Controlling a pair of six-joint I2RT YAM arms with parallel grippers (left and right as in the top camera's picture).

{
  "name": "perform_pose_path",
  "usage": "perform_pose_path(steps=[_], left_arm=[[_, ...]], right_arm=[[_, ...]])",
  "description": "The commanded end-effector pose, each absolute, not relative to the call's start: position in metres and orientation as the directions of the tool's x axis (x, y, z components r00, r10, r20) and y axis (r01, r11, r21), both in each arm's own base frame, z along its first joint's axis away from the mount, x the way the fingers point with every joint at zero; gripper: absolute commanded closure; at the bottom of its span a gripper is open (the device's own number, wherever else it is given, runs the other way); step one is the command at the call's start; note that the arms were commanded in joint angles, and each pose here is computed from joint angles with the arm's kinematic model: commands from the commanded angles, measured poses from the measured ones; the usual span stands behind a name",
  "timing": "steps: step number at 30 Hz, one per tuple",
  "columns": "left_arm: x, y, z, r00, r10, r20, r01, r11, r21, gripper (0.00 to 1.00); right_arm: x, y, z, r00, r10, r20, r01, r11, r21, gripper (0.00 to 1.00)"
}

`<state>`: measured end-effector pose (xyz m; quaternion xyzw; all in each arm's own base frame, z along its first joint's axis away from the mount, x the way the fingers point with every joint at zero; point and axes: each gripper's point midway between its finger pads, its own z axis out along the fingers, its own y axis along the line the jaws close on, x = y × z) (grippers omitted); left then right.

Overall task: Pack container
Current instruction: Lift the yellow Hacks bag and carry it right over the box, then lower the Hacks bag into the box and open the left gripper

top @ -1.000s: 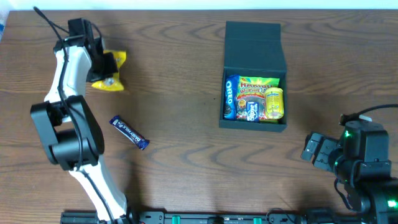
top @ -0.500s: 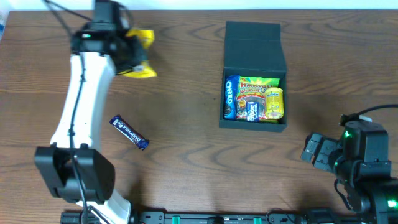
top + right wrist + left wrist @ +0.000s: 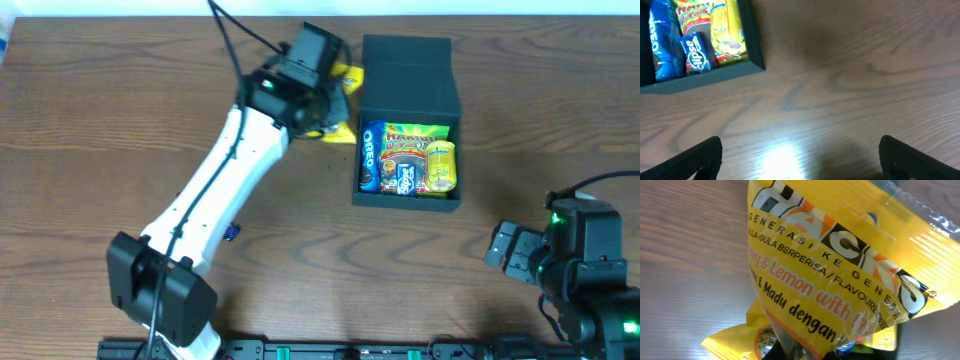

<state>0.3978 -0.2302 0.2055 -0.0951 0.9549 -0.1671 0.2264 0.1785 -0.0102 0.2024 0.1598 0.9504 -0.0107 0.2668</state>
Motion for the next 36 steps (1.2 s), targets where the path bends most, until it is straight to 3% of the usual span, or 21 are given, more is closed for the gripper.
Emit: perform_pose_path(steps=[1,12,20,30,36], left_arm=[[0.395,-0.244,0.224,-0.841,-0.310,-0.443,-0.133,0.913,-0.386,0.95],[0.364,-0.291,0.206,-0.859,-0.318,-0.401,-0.159,0.911,-0.381,0.95],[0.349,-0.318,0.153,-0.900,-0.279,-0.334,-0.177,0.936,-0.305,0.94],[0.346,-0.324,0.101,-0.918,-0.303,-0.254,-0.244,0.940,-0.240,0.94],[0.352,-0.320,0.090,-0.905,-0.322,-0.277,-0.270,0.940,-0.211,0.94]], right_arm=[[0.177,-0.014,0.202,-0.801,0.312,-0.510,0.330,0.942,0.059,0.01],[0.177,-0.014,0.202,-0.801,0.312,-0.510,0.330,0.942,0.058,0.01],[0.177,-0.014,0.202,-0.802,0.312,-0.510,0.330,0.942,0.058,0.01],[0.176,-0.014,0.199,-0.806,0.312,-0.504,0.330,0.942,0.055,0.01],[0.176,-0.014,0.199,-0.806,0.312,-0.503,0.331,0.942,0.055,0.01]])
